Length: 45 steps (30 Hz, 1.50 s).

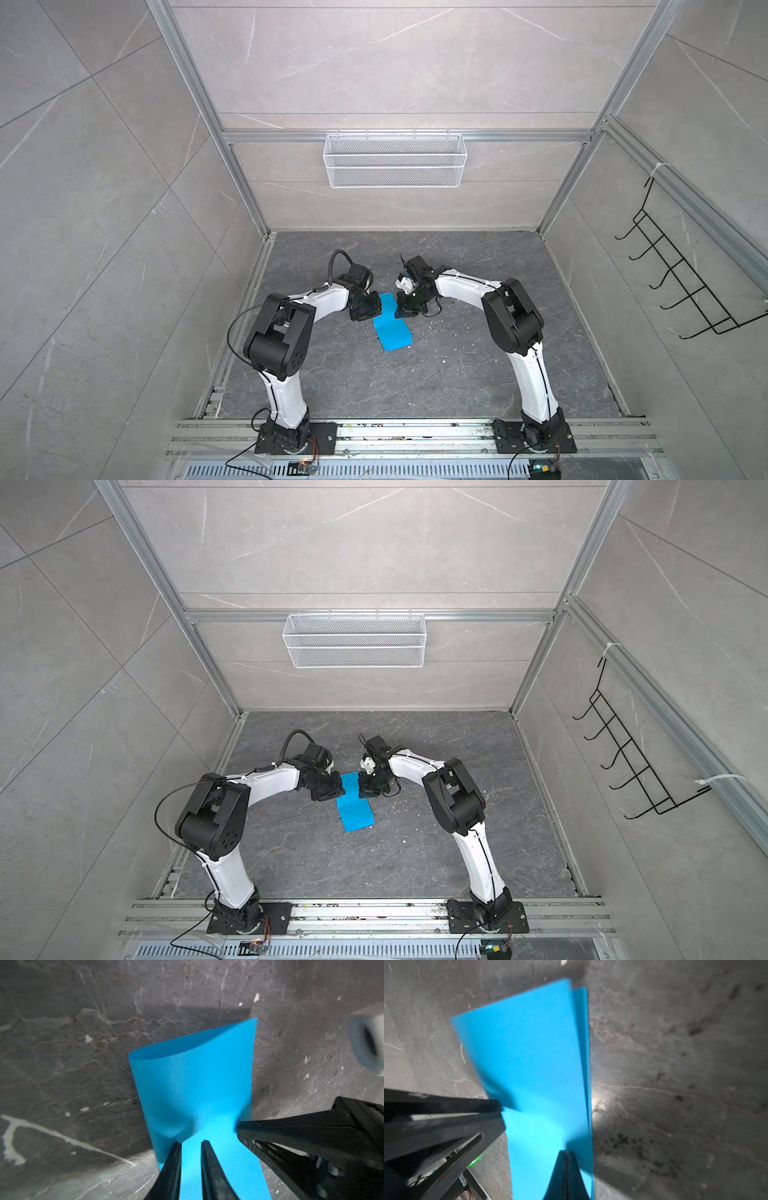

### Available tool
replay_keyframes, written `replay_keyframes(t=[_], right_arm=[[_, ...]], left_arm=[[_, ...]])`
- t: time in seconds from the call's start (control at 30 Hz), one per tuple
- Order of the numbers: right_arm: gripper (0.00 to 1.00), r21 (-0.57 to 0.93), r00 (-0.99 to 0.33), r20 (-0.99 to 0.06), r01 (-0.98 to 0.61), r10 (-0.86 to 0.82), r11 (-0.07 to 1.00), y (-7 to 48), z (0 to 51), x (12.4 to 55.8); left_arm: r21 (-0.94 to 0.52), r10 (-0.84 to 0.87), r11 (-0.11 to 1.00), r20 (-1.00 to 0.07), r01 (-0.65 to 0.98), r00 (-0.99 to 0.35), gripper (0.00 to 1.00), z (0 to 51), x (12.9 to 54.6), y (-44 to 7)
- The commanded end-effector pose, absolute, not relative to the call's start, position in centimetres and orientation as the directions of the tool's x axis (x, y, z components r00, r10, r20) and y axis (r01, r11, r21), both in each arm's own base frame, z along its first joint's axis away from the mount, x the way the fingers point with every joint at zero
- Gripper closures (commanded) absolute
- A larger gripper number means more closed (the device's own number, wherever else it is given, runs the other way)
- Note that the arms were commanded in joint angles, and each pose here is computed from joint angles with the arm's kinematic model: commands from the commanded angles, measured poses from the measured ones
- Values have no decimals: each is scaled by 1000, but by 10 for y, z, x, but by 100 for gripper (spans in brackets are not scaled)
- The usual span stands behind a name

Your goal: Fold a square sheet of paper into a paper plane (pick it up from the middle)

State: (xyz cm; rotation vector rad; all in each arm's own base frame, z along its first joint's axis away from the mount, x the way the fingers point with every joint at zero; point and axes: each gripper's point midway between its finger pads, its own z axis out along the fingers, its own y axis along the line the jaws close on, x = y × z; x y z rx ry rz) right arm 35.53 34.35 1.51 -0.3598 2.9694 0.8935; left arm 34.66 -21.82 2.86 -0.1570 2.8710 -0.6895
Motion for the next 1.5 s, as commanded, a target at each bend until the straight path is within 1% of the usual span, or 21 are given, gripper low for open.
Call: replay_keyframes(t=[0.0, 0.23, 0.37, 0.5, 0.6, 0.67, 0.8, 0.9, 0.97, 1.17, 1.47], right_arm=[[96, 389, -976, 83, -153, -200, 909, 309, -49, 325], [96, 392, -976, 82, -155, -202, 907, 308, -48, 325], [96, 383, -976, 81, -158, -204, 910, 307, -47, 325], [95, 385, -976, 80, -156, -201, 910, 307, -46, 325], [96, 378, -977, 82, -154, -199, 913, 306, -48, 324], [96, 366, -976, 81, -158, -200, 917, 303, -48, 324], [96, 357, -976, 81, -161, -203, 920, 301, -50, 324], [96, 360, -977, 81, -158, -199, 920, 302, -50, 325], [96, 362, -977, 78, -159, -200, 918, 303, -50, 325], [96, 362, -977, 80, -158, -200, 918, 302, -50, 325], [96, 362, -976, 84, -156, -199, 919, 302, -50, 324]], left_arm=[[-459, -109, 888, -181, -14, -977, 78, 30, 353, -218], [-412, -100, 911, -143, -32, -985, 78, 8, 340, -202], [-403, -75, 915, -107, -25, -991, 78, -1, 326, -192], [-422, -99, 905, -108, -45, -989, 78, 0, 323, -180], [-437, -116, 898, -129, -49, -985, 78, 9, 329, -172], [-465, -105, 885, -160, -19, -981, 78, 22, 335, -174], [-525, -74, 849, -242, 66, -967, 78, 53, 350, -188], [-582, -83, 807, -278, 99, -957, 78, 69, 359, -200], [-603, -86, 790, -285, 109, -955, 78, 71, 363, -206], [-606, -100, 791, -259, 81, -961, 79, 58, 373, -210], [-561, -116, 827, -245, 44, -963, 79, 40, 383, -203]])
